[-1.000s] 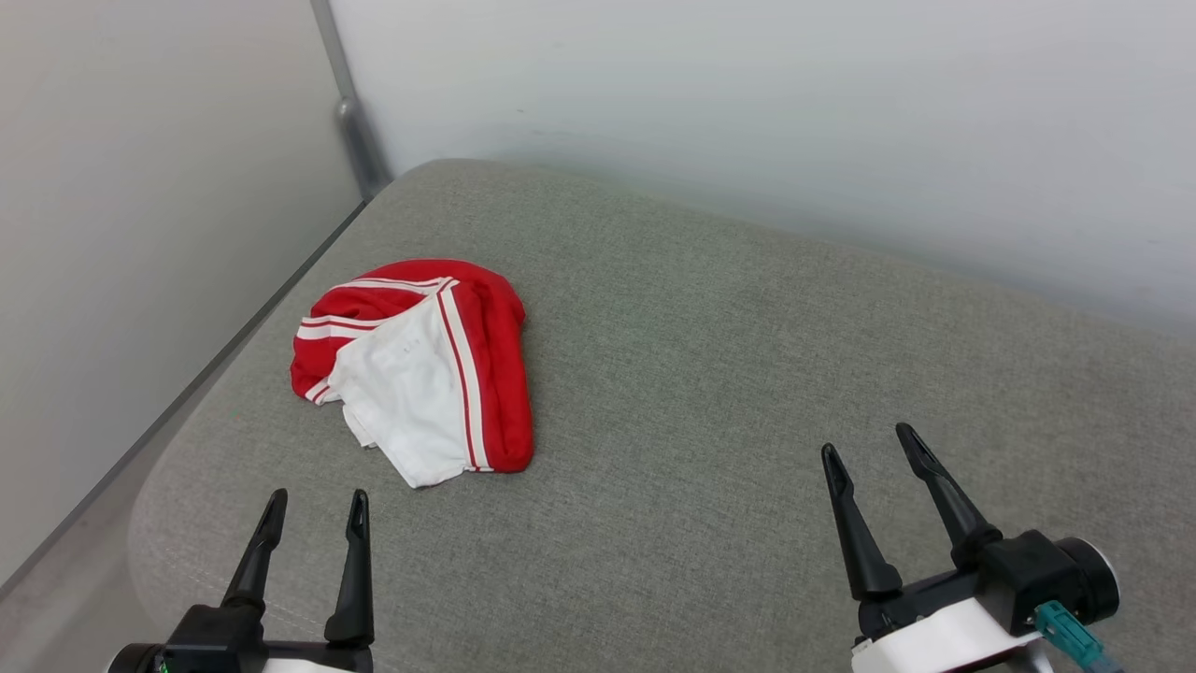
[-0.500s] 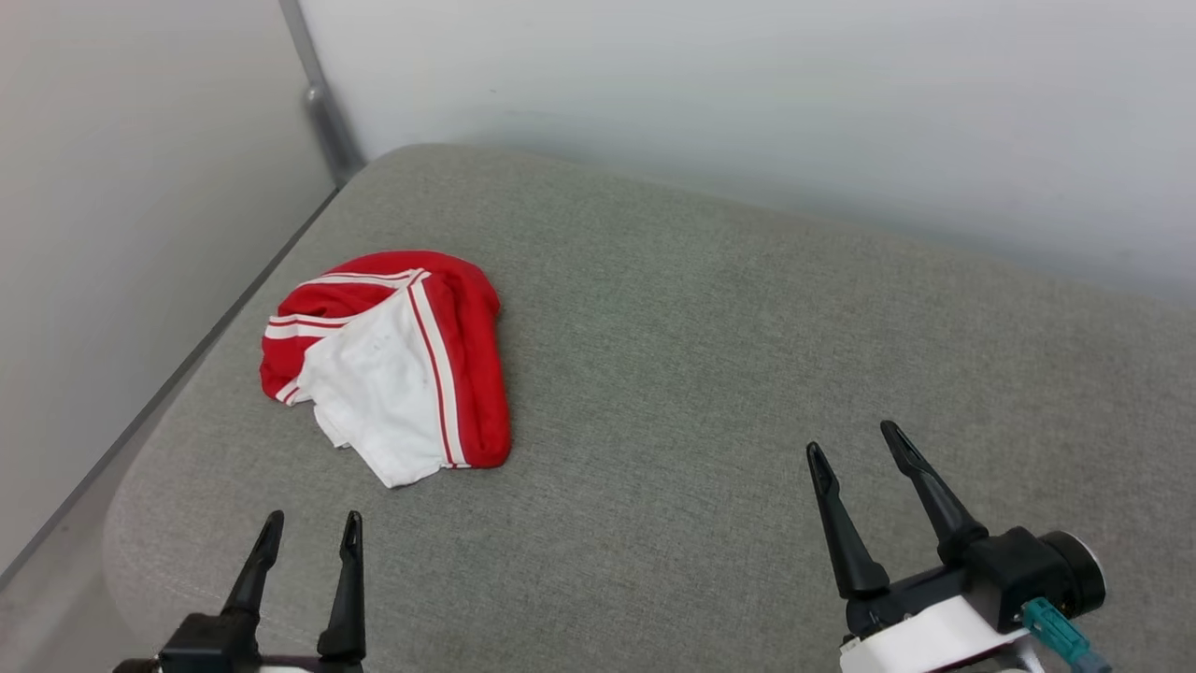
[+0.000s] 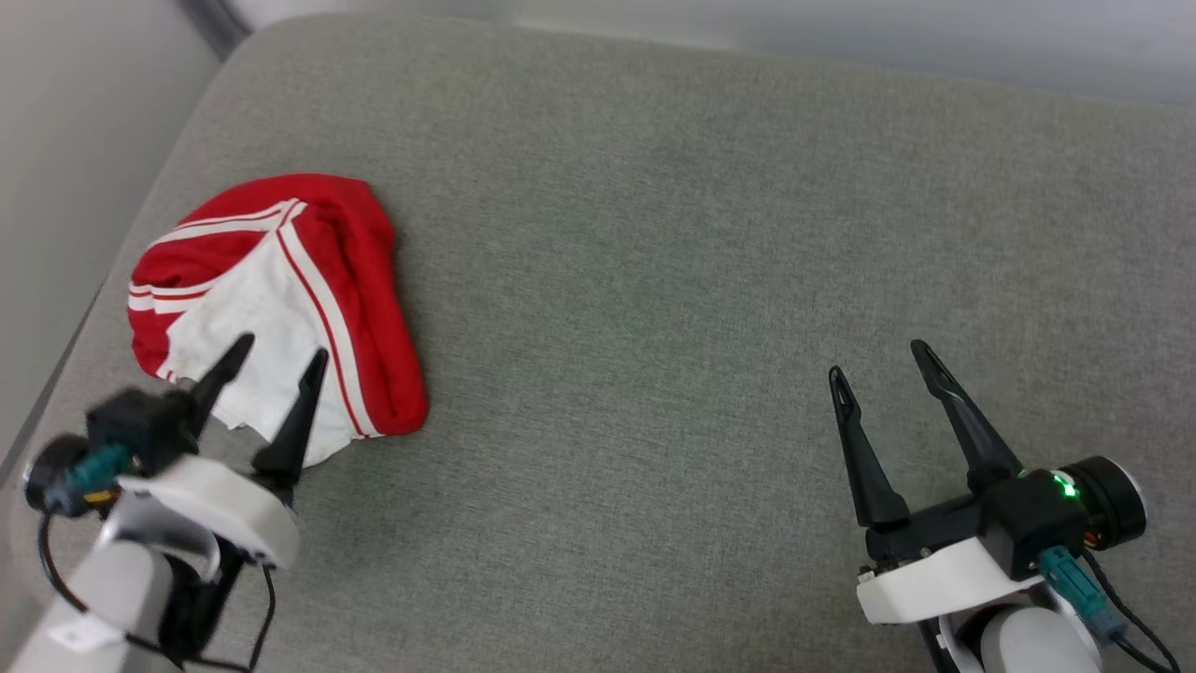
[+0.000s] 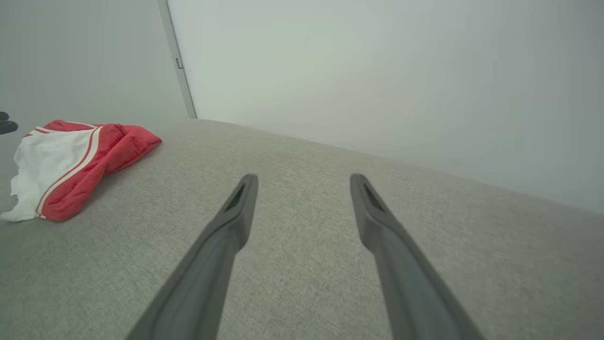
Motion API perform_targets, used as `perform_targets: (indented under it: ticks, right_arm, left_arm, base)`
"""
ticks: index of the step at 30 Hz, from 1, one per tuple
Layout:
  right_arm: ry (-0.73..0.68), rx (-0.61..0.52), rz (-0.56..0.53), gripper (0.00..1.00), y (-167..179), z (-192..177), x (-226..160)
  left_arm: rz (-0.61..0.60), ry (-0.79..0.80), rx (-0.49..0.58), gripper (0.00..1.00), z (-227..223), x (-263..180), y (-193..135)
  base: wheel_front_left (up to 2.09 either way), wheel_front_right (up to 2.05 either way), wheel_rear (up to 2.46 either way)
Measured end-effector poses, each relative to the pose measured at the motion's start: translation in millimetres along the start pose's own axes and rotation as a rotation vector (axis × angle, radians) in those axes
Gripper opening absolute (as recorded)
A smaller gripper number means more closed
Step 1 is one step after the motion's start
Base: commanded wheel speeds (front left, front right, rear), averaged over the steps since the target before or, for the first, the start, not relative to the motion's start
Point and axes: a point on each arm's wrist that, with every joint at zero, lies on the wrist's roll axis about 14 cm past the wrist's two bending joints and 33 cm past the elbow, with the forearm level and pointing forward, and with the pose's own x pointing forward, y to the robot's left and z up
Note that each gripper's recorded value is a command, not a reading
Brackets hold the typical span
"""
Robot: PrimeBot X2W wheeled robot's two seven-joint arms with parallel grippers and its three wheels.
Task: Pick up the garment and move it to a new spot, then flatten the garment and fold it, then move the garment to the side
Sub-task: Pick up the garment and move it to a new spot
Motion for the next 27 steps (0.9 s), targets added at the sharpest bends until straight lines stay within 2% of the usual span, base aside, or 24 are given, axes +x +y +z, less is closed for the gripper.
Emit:
perform_targets:
  ticks: [6,9,13,19,27]
  right_arm:
    - [0.055,0.008,-0.035,1.00,-17.9,-29.4,3.1]
    - [0.079,0.006,-0.045,1.00,-23.7,-41.2,3.0]
    - [0.109,0.005,-0.057,1.00,-30.4,-55.4,1.8]
    - [0.148,0.015,-0.072,1.00,-37.5,-74.1,-1.0]
    - [0.156,0.018,-0.090,1.00,-46.6,-82.3,0.0]
  left_arm:
    - [-0.058,0.258,-0.027,1.00,-11.5,56.7,21.0]
    - [-0.080,0.450,-0.090,1.00,-31.6,68.9,24.4]
    - [-0.094,0.621,-0.120,1.00,-41.5,83.9,32.8]
    - [-0.101,0.758,-0.164,1.00,-52.1,105.6,37.0]
    - [-0.125,0.946,-0.176,1.00,-93.6,104.3,26.6]
  base:
    - [0.00,0.00,0.00]
    - [0.00,0.00,0.00]
    - [0.00,0.00,0.00]
    - [0.00,0.00,0.00]
    - [0.00,0.00,0.00]
